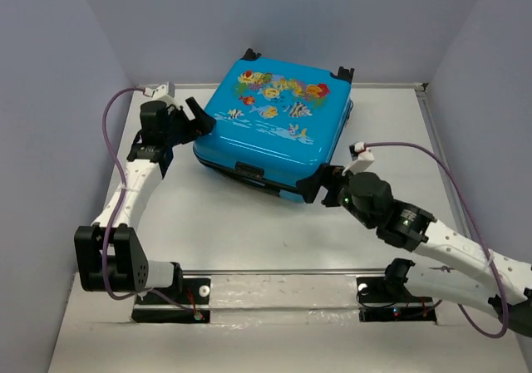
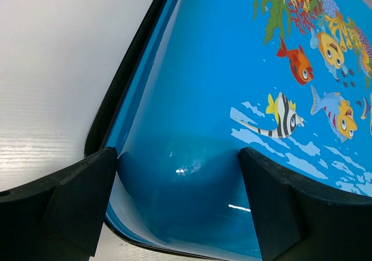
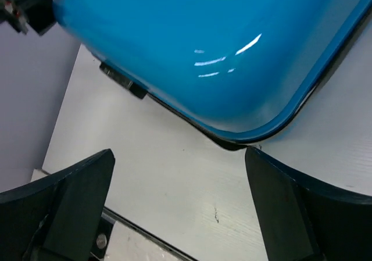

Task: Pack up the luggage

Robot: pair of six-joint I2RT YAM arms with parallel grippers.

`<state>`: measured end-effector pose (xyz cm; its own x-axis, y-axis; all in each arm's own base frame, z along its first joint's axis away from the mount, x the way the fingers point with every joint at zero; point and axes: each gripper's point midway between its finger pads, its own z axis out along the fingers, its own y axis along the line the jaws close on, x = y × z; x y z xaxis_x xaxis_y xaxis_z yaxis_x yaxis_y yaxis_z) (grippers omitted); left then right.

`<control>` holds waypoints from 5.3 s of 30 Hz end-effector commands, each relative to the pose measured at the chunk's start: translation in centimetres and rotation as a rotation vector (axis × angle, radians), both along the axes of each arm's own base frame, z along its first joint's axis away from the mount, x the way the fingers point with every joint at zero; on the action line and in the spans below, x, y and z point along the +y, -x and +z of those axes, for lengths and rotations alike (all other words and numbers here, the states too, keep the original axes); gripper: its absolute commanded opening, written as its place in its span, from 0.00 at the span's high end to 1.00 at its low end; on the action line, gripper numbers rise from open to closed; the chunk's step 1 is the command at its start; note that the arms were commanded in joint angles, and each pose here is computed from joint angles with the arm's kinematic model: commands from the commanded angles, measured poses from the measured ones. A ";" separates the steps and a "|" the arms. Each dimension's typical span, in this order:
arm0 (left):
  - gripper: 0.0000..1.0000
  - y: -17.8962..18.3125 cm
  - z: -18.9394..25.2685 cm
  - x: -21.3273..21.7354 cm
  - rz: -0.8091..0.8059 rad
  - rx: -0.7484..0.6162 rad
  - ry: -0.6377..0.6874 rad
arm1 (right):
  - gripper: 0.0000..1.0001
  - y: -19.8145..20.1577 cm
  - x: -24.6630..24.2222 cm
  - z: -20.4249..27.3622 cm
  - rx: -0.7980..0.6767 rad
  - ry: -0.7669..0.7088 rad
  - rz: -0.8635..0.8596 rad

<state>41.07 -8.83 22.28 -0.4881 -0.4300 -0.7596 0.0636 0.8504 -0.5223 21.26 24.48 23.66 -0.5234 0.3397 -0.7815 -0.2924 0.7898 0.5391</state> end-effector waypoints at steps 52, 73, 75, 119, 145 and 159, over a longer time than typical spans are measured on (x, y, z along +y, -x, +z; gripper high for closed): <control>0.08 10.5 9.0 -4.2 -0.090 -0.217 0.037 | 0.78 -8.5 -9.8 6.7 -0.246 -0.031 0.091; 0.06 10.9 3.2 -2.2 -0.065 -0.120 -0.023 | 0.49 -11.8 -9.1 -8.4 -0.295 -0.007 0.108; 0.06 11.0 2.9 -2.1 -0.070 -0.114 -0.026 | 0.49 -12.4 -8.9 -8.8 -0.289 0.009 0.131; 0.09 12.2 0.4 -11.0 -0.327 -0.029 0.269 | 0.93 -2.1 13.6 -7.4 -0.221 0.137 0.310; 0.06 15.9 7.8 -9.9 -0.344 -0.114 0.234 | 0.20 5.3 21.2 -5.4 -0.243 -0.294 0.514; 0.01 11.9 8.4 -3.8 -0.045 -0.193 -0.034 | 0.28 1.2 8.6 -13.6 0.276 -0.489 -0.110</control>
<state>28.01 -14.82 30.27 -0.4209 -0.4132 -0.8075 0.2593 0.7983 -0.5436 17.14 34.03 8.00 -0.7080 0.4807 -0.5174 -0.1753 0.5901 0.7881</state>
